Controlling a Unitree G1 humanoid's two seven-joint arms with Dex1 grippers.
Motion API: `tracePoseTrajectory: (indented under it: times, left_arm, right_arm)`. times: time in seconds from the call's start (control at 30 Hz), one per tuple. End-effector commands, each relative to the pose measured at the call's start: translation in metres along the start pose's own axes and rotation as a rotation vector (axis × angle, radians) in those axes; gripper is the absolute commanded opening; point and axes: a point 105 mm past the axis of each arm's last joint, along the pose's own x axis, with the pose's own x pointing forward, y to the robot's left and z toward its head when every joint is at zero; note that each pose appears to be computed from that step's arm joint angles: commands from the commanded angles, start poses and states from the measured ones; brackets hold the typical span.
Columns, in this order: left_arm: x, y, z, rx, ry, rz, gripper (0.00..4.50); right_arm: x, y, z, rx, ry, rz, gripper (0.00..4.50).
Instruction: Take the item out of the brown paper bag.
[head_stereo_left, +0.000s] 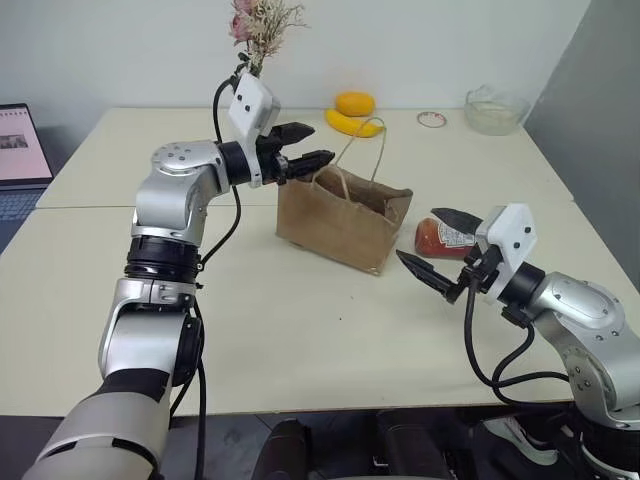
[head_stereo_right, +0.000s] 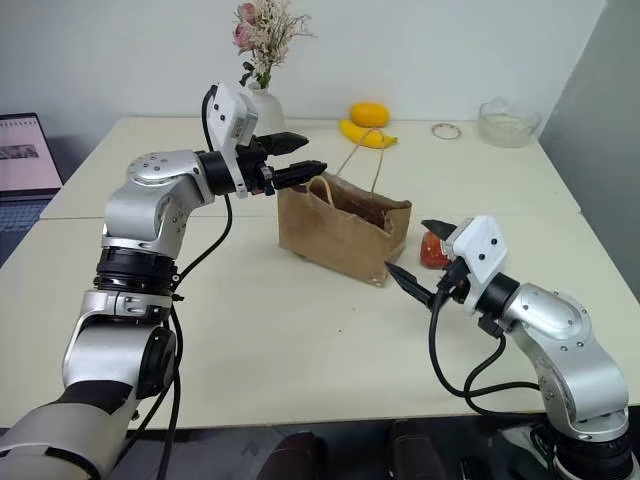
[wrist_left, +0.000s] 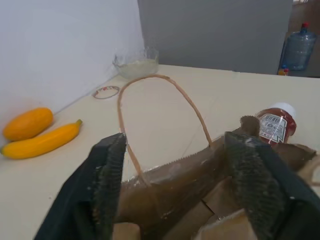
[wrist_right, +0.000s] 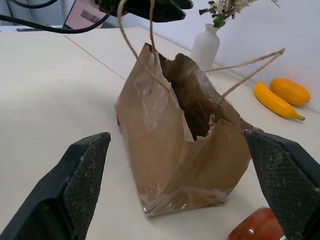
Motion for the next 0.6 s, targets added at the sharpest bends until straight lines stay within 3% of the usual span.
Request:
tracePoseTrajectory:
  times: [0.03, 0.27, 0.4, 0.6]
  left_arm:
    - [-0.024, -0.004, 0.016, 0.068, -0.047, 0.009, 4.47]
    - [-0.081, 0.012, -0.013, 0.037, 0.009, 0.463, 4.47]
    - [-0.105, -0.032, -0.041, 0.029, 0.061, 0.525, 4.47]
    - [-0.111, -0.063, -0.058, -0.022, 0.073, 0.563, 4.47]
  right_arm:
    - [0.001, -0.004, 0.009, -0.031, -0.068, -0.041, 4.5]
    - [-0.003, -0.005, -0.008, 0.024, -0.127, -0.178, 4.5]
    - [-0.008, 0.015, -0.028, 0.056, -0.136, -0.175, 4.5]
    - [-0.015, 0.002, -0.037, 0.054, -0.176, -0.299, 4.5]
